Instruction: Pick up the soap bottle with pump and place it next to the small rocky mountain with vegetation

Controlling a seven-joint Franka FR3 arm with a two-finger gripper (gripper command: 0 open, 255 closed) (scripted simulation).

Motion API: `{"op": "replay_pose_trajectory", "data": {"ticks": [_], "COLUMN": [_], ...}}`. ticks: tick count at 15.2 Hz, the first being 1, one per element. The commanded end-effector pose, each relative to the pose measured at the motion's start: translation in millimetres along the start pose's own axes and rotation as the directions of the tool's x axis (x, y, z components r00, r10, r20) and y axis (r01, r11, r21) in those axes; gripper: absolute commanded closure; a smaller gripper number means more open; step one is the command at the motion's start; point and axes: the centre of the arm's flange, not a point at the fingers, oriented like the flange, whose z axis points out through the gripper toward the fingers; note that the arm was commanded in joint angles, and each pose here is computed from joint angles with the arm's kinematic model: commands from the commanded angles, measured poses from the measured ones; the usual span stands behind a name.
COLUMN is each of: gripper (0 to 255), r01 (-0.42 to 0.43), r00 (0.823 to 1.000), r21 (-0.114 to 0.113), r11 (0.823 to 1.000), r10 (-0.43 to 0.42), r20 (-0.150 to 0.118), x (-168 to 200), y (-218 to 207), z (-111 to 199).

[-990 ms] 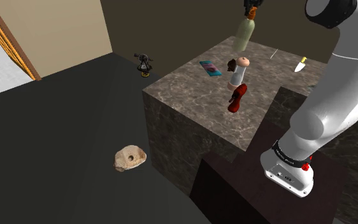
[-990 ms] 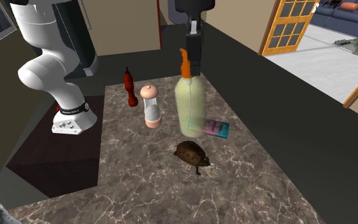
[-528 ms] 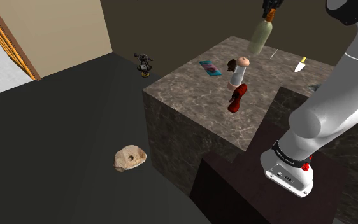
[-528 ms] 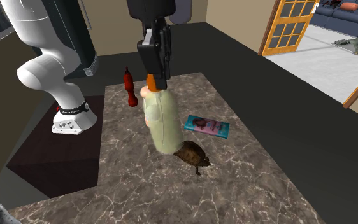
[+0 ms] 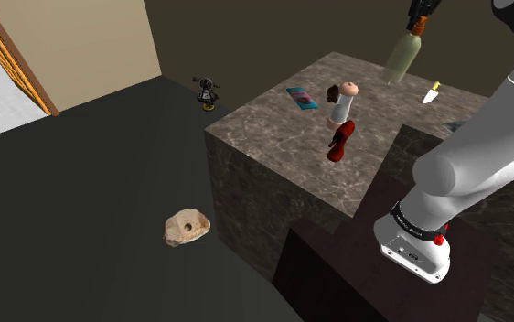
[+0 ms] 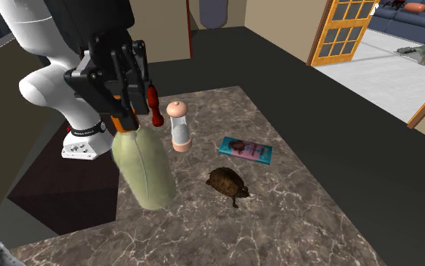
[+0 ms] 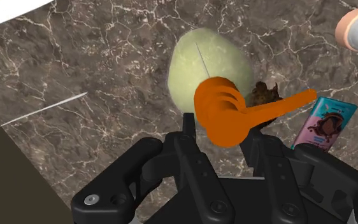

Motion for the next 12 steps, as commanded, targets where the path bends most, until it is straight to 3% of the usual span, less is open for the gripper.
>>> {"op": "replay_pose_trajectory", "data": {"ticks": [1,12], "gripper": [255,255], "r01": [0.002,0.002], "r00": [1.0,1.0], "r21": [0.0,0.0], "r11": [1.0,1.0], "r10": [-0.002,-0.002], "r20": [0.0,0.0], "x": [-19.4,-122.7], "y": [19.2,121.1], "z": [0.4,-2.7]}}
